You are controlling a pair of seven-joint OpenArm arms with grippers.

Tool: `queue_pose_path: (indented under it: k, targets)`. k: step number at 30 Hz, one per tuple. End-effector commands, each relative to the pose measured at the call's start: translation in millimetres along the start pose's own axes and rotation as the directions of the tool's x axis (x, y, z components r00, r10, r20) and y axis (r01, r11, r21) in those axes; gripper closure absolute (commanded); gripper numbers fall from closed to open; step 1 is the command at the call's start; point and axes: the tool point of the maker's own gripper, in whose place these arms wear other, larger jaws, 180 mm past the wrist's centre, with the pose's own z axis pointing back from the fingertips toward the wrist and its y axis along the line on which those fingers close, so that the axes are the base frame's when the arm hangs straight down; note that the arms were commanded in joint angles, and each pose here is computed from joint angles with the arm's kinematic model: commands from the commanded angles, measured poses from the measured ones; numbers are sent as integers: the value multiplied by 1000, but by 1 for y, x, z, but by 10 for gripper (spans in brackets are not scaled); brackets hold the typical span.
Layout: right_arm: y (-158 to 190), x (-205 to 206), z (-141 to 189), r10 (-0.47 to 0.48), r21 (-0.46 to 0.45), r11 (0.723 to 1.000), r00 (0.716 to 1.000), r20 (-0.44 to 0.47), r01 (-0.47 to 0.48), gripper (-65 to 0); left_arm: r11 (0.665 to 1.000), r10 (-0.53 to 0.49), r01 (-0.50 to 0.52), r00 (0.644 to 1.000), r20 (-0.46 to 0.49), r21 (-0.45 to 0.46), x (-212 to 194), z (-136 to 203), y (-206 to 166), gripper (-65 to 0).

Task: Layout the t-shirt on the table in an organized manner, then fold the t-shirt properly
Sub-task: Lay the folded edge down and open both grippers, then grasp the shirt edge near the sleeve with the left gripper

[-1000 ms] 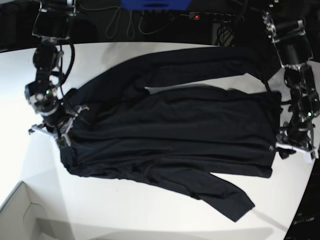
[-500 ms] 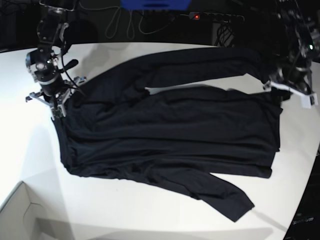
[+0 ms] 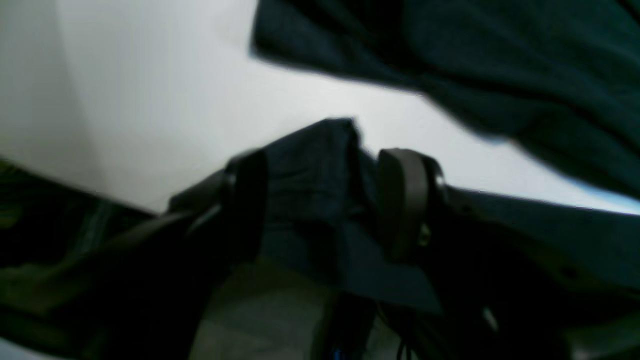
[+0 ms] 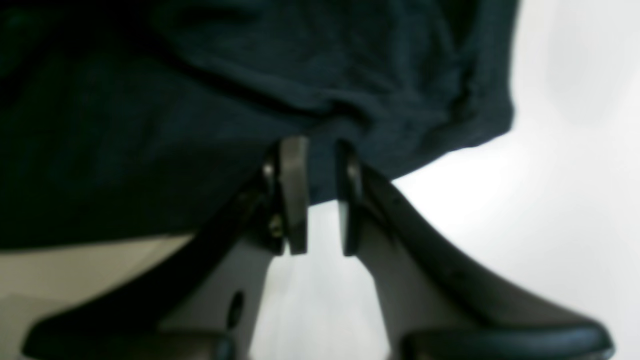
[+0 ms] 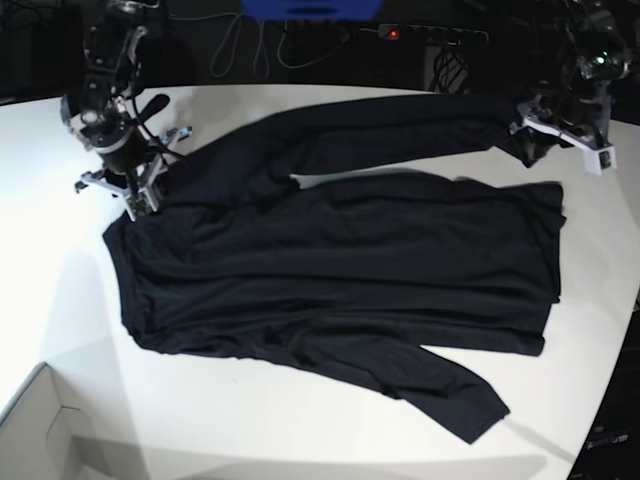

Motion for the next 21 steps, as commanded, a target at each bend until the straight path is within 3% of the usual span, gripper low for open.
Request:
queue_pose_path:
  k: [1, 7, 11, 21]
  targets:
    - [-2, 15, 3, 1, -8, 1000, 999, 55, -1, -141, 1000, -8, 9, 999, 36, -2, 11, 2, 0, -340]
    - [7, 6, -3, -18, 20, 1000, 999, 34, 17, -144, 1000, 1, 1, 994, 112, -25, 42, -4, -10, -339]
    - [15, -21, -13, -51, 57, 997, 998, -32, 53, -144, 999, 18, -13, 990, 141, -40, 59, -12, -16, -339]
    - [4, -64, 1, -89, 21, 996, 989, -122, 92, -147, 999, 31, -31, 998, 51, -16, 15, -7, -7, -341]
